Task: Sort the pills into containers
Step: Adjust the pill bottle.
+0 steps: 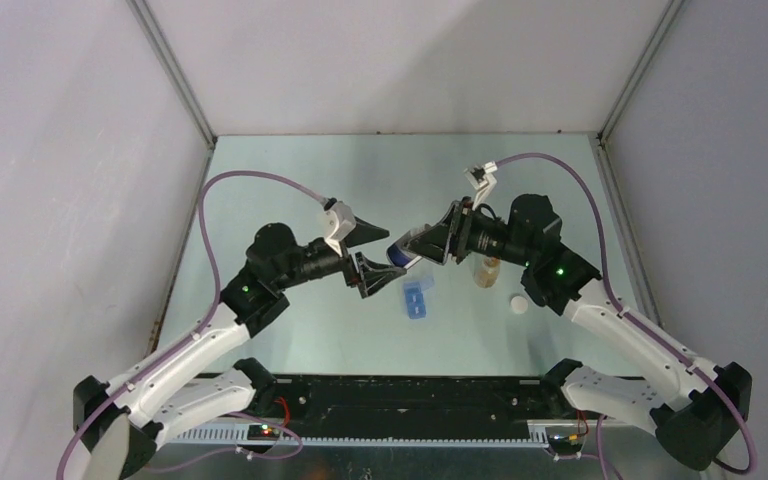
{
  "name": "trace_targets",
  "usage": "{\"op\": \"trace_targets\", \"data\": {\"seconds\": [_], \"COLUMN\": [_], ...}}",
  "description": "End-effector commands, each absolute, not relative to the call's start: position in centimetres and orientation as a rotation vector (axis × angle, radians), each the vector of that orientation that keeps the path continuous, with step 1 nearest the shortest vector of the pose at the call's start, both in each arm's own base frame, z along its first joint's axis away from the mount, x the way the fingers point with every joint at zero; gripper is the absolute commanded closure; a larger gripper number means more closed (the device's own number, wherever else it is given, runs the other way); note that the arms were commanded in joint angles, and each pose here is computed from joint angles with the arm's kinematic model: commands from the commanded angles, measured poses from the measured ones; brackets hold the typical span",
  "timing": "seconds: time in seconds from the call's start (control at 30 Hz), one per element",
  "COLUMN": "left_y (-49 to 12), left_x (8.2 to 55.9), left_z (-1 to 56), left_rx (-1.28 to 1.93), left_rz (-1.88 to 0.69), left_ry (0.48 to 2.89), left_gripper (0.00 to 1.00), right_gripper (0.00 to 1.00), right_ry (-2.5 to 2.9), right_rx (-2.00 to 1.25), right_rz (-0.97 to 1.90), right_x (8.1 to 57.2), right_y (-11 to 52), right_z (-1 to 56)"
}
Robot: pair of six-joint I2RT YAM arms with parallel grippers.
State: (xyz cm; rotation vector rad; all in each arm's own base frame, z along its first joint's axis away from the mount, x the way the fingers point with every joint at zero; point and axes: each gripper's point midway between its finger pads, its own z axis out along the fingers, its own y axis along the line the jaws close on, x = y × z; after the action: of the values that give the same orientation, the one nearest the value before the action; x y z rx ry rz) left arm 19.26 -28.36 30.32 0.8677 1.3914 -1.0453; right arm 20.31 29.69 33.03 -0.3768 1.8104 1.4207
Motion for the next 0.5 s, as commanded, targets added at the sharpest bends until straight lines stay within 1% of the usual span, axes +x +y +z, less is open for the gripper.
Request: {"op": "trace_targets", "data": {"seconds": [0.0,0.17,0.27,0.33,0.47], "left_y": [-28.3,-29.2,-29.7,-29.9,-30.2], "left_x": [19.2,19.2,19.0,18.8,18.8], "left_z": [30.3,30.0,29.4,29.2,28.7], "left_rx": [0.944,0.997,1.028,1.040,1.040], "left_rz": [-1.006,-1.037,-1.069,-1.089,-1.109], "left_ry": [1.419,1.432,1.451,1.461,1.487], "left_gripper": [0.09,0.14,0.22,0.25,0.26], "right_gripper": [0.74,0.74,0.74,0.74,0.74], "right_ry": [1.757,1.792,1.806,1.811,1.805], "right_rx": [-0.482,-0.489,-0.500,-0.508,-0.530], "right_rz": [1.426,1.421,1.414,1.411,1.409], "right_x": [19.8,19.9,19.8,19.7,19.5], "right_y": [30.1,30.5,30.5,30.6,30.6], "right_z": [34.5,33.8,33.5,33.3,33.2]}}
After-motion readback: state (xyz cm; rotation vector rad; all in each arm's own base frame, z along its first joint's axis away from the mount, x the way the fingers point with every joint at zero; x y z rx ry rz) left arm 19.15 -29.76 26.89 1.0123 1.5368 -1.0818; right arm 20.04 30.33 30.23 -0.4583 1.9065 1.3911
